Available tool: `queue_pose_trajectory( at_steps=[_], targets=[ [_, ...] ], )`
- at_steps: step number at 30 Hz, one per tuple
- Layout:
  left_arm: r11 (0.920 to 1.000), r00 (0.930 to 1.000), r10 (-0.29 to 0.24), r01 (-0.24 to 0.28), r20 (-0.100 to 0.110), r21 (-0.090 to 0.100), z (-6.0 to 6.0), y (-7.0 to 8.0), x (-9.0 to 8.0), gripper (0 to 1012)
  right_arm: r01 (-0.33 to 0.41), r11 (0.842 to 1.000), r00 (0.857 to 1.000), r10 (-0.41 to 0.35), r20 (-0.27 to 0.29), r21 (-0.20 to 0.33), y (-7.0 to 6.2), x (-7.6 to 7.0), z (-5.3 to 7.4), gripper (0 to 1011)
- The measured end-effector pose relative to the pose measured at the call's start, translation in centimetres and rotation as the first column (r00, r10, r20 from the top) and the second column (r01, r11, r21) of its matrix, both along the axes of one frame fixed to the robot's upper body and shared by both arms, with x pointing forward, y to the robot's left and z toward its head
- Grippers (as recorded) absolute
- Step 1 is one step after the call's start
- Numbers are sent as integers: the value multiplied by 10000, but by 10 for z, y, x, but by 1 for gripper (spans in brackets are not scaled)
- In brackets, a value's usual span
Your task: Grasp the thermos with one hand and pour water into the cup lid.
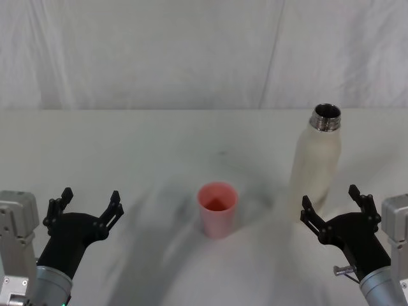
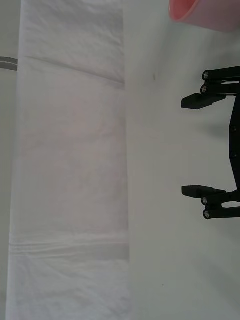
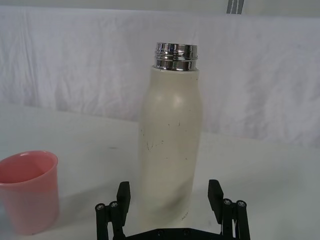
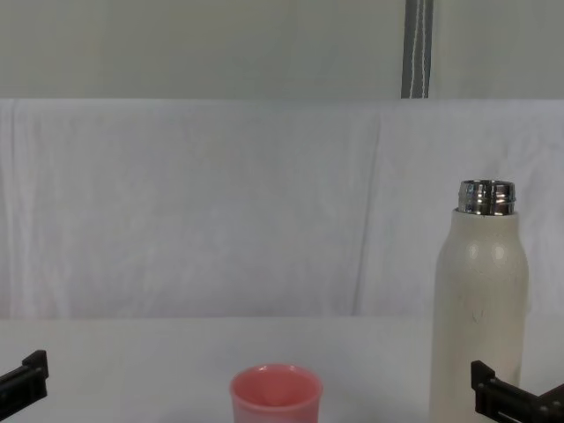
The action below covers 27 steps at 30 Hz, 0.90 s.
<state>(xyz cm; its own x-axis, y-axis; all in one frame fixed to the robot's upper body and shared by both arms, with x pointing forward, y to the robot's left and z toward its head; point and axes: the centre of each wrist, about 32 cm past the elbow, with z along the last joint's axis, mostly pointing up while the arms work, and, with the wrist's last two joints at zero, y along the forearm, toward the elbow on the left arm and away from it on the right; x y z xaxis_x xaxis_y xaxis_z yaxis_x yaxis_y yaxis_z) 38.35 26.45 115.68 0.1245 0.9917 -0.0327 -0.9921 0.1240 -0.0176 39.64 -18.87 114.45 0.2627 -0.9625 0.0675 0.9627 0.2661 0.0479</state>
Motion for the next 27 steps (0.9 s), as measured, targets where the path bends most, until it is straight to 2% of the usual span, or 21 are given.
queue_pose_trajectory(
  at_steps=[27],
  targets=[
    [10000, 10000, 0, 0, 0, 0, 0, 0, 0, 1001, 0, 10000, 10000, 0, -1, 0, 0, 0, 0, 1003]
  ],
)
